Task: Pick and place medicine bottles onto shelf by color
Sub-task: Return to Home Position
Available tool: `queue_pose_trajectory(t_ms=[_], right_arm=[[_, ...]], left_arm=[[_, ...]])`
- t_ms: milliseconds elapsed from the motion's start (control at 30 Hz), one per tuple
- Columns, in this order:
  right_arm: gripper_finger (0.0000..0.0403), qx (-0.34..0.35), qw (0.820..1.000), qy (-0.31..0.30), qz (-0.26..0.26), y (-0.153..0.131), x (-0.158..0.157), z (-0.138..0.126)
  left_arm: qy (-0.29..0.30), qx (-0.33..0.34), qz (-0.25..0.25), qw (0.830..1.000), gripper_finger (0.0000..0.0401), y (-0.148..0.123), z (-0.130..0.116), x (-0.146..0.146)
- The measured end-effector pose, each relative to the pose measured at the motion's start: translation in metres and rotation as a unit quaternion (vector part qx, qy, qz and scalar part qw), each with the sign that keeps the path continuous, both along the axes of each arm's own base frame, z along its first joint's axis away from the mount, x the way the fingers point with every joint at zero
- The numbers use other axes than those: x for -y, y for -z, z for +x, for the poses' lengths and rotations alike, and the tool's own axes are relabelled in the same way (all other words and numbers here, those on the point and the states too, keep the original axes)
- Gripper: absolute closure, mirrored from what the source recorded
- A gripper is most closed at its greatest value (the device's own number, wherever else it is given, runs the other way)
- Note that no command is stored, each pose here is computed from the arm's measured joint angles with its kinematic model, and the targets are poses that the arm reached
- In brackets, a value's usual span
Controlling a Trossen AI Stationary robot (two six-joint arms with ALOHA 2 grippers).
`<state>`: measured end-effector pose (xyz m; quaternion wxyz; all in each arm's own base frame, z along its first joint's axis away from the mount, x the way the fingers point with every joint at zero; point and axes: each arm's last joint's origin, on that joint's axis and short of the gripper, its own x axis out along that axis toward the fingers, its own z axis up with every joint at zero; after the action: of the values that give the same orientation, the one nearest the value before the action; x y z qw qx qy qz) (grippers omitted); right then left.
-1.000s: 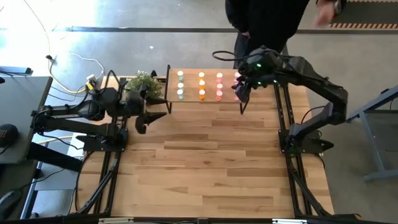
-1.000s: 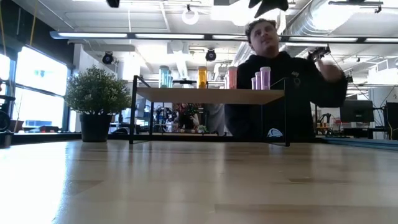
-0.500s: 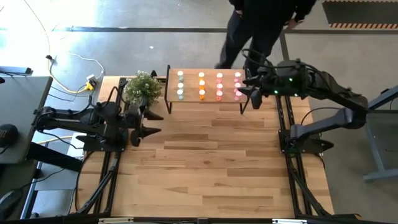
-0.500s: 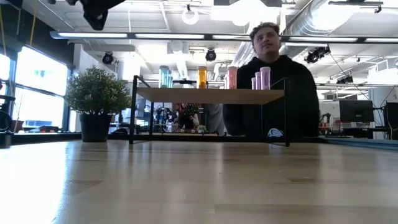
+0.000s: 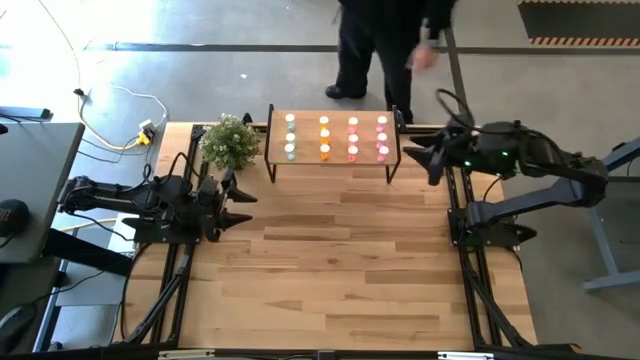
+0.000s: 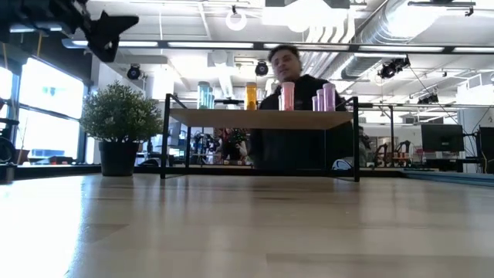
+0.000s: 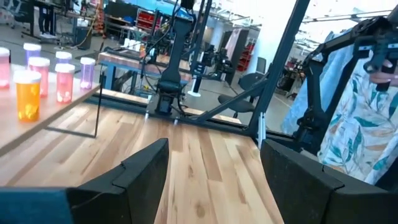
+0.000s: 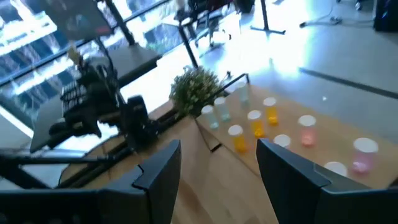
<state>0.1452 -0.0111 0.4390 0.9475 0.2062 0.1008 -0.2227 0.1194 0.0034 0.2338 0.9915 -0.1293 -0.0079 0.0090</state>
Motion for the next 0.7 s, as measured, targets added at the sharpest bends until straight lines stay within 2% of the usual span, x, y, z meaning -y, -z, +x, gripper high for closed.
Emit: queue_pose_trajectory(t_ms=[233,700], right_arm=[[0.0201,0.071,0.997,0.015,-0.017,0.014,-0.001,-0.036],[0.0201,0.168,0.985,0.028,-0.013,0.059,0.001,-0.116]], left_arm=[[-0.016,-0.014,-0.006,1.0,0.0158,0.029,-0.005,-0.001],[-0.079,0.006,-0.02,0.997,0.0158,0.063,-0.007,-0.004]])
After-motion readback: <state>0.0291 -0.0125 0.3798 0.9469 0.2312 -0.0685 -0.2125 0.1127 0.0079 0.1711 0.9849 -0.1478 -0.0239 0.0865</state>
